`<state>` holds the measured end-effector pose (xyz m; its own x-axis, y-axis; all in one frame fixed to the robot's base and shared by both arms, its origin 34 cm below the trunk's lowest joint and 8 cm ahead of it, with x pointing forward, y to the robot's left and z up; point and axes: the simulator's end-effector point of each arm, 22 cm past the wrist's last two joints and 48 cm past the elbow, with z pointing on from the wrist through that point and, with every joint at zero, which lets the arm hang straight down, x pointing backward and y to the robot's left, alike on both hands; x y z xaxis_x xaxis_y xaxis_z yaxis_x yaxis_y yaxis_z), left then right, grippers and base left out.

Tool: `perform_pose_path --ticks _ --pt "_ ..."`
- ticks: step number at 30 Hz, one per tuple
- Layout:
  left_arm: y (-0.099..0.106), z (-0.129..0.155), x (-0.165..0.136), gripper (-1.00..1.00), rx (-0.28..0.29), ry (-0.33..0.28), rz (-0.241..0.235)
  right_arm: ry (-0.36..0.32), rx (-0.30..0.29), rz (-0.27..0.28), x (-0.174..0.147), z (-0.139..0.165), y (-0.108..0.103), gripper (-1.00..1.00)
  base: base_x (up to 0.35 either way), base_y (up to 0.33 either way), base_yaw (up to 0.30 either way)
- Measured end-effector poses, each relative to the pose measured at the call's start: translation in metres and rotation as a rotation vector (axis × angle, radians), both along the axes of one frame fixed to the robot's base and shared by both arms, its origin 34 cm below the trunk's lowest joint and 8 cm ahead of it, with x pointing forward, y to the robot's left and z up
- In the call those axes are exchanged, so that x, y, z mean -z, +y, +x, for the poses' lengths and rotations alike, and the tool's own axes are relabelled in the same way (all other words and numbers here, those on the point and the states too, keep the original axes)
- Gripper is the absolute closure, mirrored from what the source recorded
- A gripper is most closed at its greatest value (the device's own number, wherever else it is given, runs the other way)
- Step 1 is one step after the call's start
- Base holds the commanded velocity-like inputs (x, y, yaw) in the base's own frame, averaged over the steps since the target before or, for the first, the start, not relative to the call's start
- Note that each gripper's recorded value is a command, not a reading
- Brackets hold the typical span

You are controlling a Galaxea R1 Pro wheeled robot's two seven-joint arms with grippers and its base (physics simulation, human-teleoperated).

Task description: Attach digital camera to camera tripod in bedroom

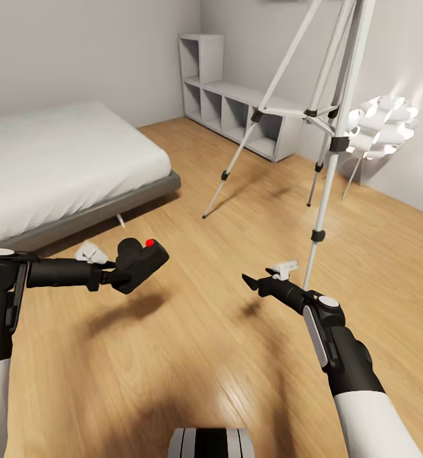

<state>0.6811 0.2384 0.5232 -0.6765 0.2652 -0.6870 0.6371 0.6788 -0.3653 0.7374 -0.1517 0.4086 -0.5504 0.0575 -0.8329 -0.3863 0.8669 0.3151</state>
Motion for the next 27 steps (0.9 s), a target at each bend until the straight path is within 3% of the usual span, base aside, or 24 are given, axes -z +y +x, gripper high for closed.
perform_pose_path --ticks 27 --pt "-0.022 -0.007 -0.070 1.00 0.019 -0.111 -0.045 -0.111 0.000 0.000 -0.076 0.006 0.000 -1.00 0.000 0.000 0.000"
